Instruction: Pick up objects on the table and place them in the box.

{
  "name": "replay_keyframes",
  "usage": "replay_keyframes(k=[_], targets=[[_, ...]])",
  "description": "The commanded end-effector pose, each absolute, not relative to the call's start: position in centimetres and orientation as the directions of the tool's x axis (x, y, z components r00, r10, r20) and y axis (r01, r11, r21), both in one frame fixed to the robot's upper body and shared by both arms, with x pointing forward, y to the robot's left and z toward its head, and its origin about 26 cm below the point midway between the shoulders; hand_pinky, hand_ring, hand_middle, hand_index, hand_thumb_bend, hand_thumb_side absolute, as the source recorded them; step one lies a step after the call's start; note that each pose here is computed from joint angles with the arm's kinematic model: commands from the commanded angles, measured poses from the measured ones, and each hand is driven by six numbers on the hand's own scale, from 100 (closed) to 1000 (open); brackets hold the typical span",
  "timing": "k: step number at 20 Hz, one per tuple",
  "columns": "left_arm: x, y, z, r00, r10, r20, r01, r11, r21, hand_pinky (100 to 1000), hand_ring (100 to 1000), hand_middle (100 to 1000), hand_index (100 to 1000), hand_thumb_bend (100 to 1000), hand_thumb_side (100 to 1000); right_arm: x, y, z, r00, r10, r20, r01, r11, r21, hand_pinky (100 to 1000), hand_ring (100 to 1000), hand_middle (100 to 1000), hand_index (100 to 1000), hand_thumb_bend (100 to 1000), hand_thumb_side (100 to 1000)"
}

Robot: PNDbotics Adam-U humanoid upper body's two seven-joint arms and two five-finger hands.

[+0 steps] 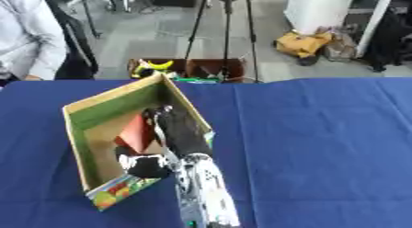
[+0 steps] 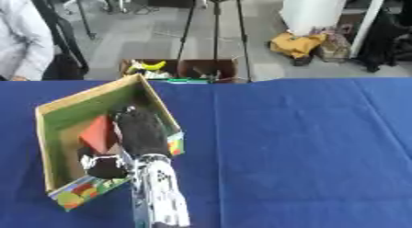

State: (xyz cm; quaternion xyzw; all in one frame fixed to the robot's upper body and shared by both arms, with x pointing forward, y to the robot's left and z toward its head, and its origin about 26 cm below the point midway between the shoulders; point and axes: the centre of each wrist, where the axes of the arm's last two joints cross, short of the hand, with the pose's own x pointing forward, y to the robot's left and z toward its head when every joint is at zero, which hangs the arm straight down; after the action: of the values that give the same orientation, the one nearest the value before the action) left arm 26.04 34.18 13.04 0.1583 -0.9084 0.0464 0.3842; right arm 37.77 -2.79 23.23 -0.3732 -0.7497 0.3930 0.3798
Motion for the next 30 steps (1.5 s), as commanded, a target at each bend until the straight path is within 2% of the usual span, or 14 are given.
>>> replay_keyframes(k=[1,7,9,10,13,17,18,24,27,30], targets=[[25.9,34.2,13.8,-0.674,-0.268,0.689,-0.325,0.944,0.050,329,580,671,899,584,868,37.1,-2.0,24.5,-0.463,0.837,0.291,0.272,0.446,-0.853,608,598,393,567,100,431],[25.9,34.2,13.9,-0.674,-0.269,0.688,-0.326,0.944,0.050,330,580,671,899,584,869,37.0,-1.9,24.8,-0.470,0.832,0.295,0.234,0.440,-0.867,636,640,449,627,100,503],[25.9,34.2,13.9,-0.674,-0.269,0.688,-0.326,0.944,0.050,330,580,671,899,584,870,37.0,-1.8,24.9,-0.474,0.827,0.301,0.218,0.442,-0.870,650,673,487,659,100,545],[25.9,34.2,13.9,-0.674,-0.269,0.688,-0.326,0.944,0.050,330,580,671,899,584,870,37.0,-1.8,25.0,-0.477,0.826,0.301,0.208,0.439,-0.874,669,709,533,688,100,594],[25.9,34.3,13.9,-0.675,-0.269,0.687,-0.326,0.944,0.049,330,580,671,899,584,869,36.9,-1.8,25.3,-0.482,0.825,0.295,0.190,0.428,-0.884,683,729,565,702,100,617],[25.9,34.3,13.9,-0.675,-0.271,0.686,-0.330,0.943,0.048,330,580,670,899,584,869,36.9,-1.7,25.8,-0.480,0.830,0.282,0.171,0.404,-0.898,720,786,664,743,122,672],[25.9,34.3,13.9,-0.675,-0.272,0.686,-0.331,0.942,0.048,330,580,668,899,584,869,36.9,-1.6,25.9,-0.481,0.832,0.277,0.169,0.397,-0.902,739,820,732,764,160,716],[25.9,34.4,13.9,-0.674,-0.272,0.687,-0.332,0.942,0.048,330,580,667,899,585,869,36.8,-1.5,26.5,-0.493,0.834,0.248,0.180,0.377,-0.908,776,883,797,806,318,845],[25.9,34.4,13.9,-0.673,-0.273,0.687,-0.333,0.942,0.048,331,580,667,899,585,869,36.7,-1.5,26.7,-0.505,0.831,0.232,0.202,0.376,-0.905,810,922,815,848,531,989],[25.9,34.4,13.9,-0.673,-0.273,0.687,-0.334,0.941,0.047,331,580,666,899,586,870,36.5,-1.8,27.1,-0.500,0.840,0.212,0.248,0.373,-0.894,851,945,828,874,561,1000]])
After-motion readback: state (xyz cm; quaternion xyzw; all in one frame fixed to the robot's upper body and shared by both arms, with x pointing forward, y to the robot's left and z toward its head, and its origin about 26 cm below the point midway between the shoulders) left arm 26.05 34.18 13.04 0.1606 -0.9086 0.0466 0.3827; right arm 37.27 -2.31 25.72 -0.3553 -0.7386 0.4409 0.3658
